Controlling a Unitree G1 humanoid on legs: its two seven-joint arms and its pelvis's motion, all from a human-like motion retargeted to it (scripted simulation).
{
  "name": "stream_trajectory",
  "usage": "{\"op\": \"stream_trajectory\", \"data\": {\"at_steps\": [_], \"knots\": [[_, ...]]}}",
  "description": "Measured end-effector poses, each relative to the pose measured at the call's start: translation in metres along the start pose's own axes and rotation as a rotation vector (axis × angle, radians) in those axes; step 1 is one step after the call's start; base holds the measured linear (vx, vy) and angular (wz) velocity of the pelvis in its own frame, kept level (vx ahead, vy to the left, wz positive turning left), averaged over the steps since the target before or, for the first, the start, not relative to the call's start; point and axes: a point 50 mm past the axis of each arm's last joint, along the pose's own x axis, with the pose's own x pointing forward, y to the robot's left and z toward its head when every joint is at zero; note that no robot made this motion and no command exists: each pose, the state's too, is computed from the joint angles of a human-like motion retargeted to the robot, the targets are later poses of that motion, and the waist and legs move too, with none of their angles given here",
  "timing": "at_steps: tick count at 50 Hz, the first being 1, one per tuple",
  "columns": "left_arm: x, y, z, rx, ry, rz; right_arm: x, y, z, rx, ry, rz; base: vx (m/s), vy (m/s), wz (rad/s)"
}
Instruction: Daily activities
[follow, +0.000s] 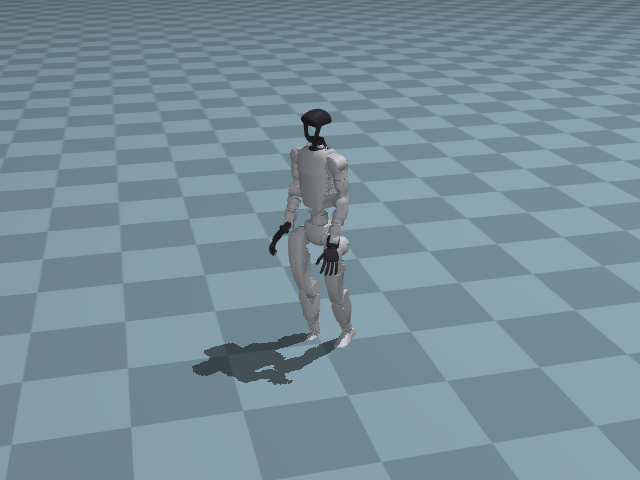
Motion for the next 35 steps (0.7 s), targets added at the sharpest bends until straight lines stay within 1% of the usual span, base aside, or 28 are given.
{"op": "stream_trajectory", "data": {"at_steps": [18, 35], "knots": [[0.002, 0.002, 0.005, -0.047, -0.013, -0.025, 0.003, -0.004, 0.007, 0.047, 0.001, -0.005, 0.00, 0.00, 0.00], [-0.001, 0.000, 0.005, -0.092, -0.061, -0.079, 0.005, -0.009, 0.022, 0.050, -0.083, -0.025, 0.00, 0.00, -0.12]]}}
